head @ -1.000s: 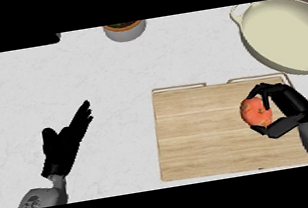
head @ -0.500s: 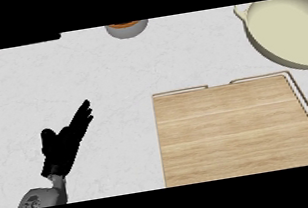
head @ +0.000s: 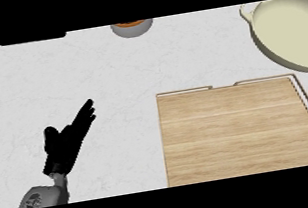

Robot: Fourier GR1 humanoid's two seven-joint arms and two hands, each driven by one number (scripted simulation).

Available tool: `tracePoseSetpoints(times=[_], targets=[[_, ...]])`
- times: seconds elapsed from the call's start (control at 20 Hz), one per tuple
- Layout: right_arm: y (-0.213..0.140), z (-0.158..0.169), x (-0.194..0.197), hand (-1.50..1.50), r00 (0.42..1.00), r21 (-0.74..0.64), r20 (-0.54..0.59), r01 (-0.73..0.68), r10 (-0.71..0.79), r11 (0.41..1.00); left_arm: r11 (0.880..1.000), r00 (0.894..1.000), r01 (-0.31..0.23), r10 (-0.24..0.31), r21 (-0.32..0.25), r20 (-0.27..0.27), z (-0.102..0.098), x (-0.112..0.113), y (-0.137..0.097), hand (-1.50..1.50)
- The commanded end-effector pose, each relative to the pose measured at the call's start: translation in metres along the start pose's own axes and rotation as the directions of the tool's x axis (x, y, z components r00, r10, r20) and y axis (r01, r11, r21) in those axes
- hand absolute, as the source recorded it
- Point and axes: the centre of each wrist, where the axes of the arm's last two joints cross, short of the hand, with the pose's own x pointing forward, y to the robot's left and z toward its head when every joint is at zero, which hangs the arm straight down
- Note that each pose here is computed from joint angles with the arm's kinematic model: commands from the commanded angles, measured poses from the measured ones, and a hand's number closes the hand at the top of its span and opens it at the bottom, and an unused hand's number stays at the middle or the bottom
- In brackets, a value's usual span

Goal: Pick the squash from the tray and place it in the pot

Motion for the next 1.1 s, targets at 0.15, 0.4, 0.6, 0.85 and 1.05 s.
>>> tracePoseSetpoints(times=[0.15, 0.4, 0.6, 0.85, 1.05], targets=[[0.006, -0.058, 0.039, 1.5, 0.988, -0.023, 0.073, -0.135, 0.136, 0.991, 1.0, 1.0, -0.005, 0.005, 0.0, -0.006, -0.018, -0.002, -0.016, 0.0], [0.006, -0.101, 0.082, 1.5, 0.968, -0.01, 0.07, -0.239, 0.24, 0.971, 1.0, 1.0, 0.014, -0.014, -0.003, -0.009, -0.011, -0.003, 0.009, 0.0], [0.007, -0.126, 0.111, 1.5, 0.96, 0.019, 0.066, -0.273, 0.271, 0.962, 1.0, 1.0, -0.002, 0.002, 0.0, 0.004, 0.002, -0.001, -0.005, 0.0], [0.037, -0.151, 0.132, 1.5, 0.933, 0.104, 0.037, -0.359, 0.357, 0.928, 1.0, 1.0, 0.002, -0.002, -0.022, 0.015, -0.005, -0.006, -0.004, 0.0], [0.061, -0.173, 0.157, 1.5, 0.901, 0.147, 0.024, -0.432, 0.434, 0.89, 1.0, 1.0, 0.014, -0.014, -0.011, 0.011, -0.018, 0.013, -0.005, 0.0]])
